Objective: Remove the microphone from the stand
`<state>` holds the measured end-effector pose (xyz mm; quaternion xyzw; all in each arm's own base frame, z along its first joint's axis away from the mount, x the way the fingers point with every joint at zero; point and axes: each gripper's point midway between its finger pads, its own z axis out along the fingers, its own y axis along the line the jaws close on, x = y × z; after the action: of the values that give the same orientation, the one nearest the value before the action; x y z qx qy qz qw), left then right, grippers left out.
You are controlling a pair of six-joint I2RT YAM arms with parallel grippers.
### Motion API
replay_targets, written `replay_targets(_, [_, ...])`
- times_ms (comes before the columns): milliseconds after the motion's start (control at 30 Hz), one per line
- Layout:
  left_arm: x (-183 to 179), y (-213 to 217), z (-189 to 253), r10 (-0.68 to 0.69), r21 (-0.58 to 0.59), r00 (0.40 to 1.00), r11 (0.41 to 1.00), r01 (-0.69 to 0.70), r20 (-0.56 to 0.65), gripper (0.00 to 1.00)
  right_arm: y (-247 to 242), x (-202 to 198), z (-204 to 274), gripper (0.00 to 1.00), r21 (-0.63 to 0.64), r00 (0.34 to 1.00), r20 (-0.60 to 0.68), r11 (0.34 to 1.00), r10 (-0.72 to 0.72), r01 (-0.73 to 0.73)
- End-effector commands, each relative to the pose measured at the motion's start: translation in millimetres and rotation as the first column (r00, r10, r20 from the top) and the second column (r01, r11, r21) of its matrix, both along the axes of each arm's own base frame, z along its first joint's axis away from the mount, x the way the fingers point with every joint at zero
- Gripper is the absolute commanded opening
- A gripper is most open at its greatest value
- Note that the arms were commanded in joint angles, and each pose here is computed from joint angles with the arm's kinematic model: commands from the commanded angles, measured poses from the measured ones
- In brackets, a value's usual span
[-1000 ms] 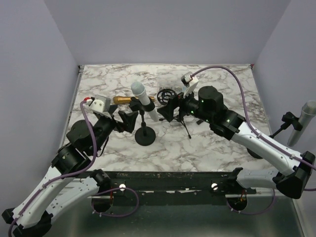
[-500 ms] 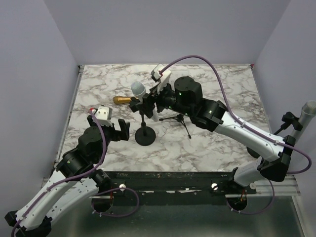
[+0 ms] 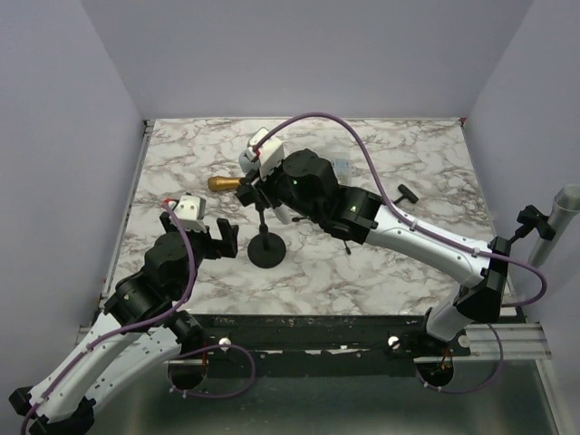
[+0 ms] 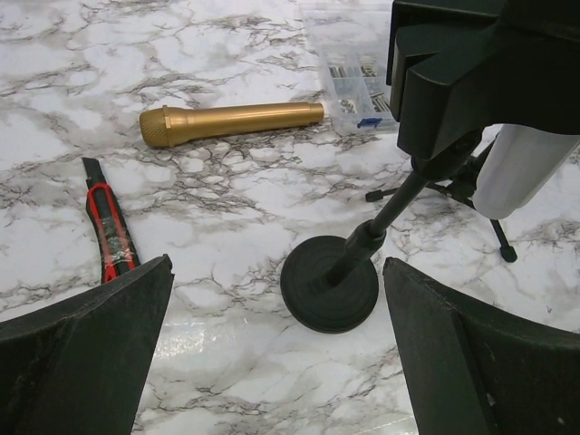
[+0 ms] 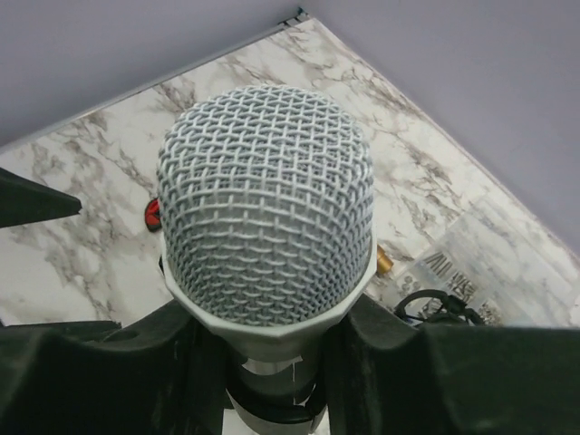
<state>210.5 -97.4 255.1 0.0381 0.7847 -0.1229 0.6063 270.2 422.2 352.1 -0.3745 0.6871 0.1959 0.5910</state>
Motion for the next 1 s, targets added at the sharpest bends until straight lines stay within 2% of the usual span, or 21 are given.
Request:
replay_targets(0, [-1,-13,21,-0.058,-0.054,0.998,0.997,0.06,0.034,0.99,-7,7,10,0.22,0.006,0.995,0.084,0.999,-0.049,0.049])
replay_targets(33, [-1,-16,24,-0.078,-0.053,0.996,0.995,0.081,0.044,0.99,-10,8,11,0.13,0.013,0.993,0.102,0.999,-0.052,0.05])
replay_targets(100, [-5,-24,32,-0.142,-0.041,0.988,0.989,0.145,0.068,0.98,-10,2,9,0.01,-0.003,0.992,0.129,1.0,0.004,-0.003])
replay_targets(133, [-8,-29,36,-0.181,-0.037,0.98,0.982,0.184,0.077,0.99,-8,-4,8,0.01,-0.014,0.989,0.141,0.999,0.051,-0.049])
replay_targets(200, [-16,-41,47,-0.27,-0.039,0.956,0.96,0.276,0.111,0.99,-4,-11,5,0.01,-0.033,0.981,0.15,0.993,0.119,-0.116])
replay_targets(267, [-27,-54,59,-0.383,-0.027,0.908,0.919,0.393,0.172,0.98,-2,-13,3,0.01,-0.041,0.977,0.145,0.988,0.156,-0.152])
replay_targets(367, [-33,-62,61,-0.48,0.045,0.848,0.874,0.483,0.225,0.99,-4,-12,3,0.01,-0.035,0.969,0.126,0.977,0.214,-0.211])
replay_targets(467, [-17,-59,58,-0.475,0.095,0.843,0.879,0.467,0.254,0.99,-6,-13,2,0.01,-0.02,0.958,0.101,0.963,0.268,-0.267])
replay_targets(567, [2,-56,54,-0.482,0.088,0.826,0.874,0.479,0.291,0.99,-9,-13,0,0.0,-0.015,0.948,0.071,0.951,0.31,-0.31])
replay_targets(633, [10,-59,56,-0.523,0.053,0.793,0.843,0.535,0.313,0.98,-10,-13,1,0.01,-0.007,0.946,0.056,0.948,0.319,-0.319])
replay_targets(767, [12,-67,64,-0.64,-0.014,0.686,0.727,0.686,0.347,0.93,-8,-19,9,0.01,0.02,0.935,0.011,0.935,0.354,-0.354])
replay_targets(967, [34,-72,46,-0.687,0.073,0.624,0.692,0.718,0.373,0.94,-2,-19,9,0.01,0.031,0.923,0.002,0.923,0.385,-0.385])
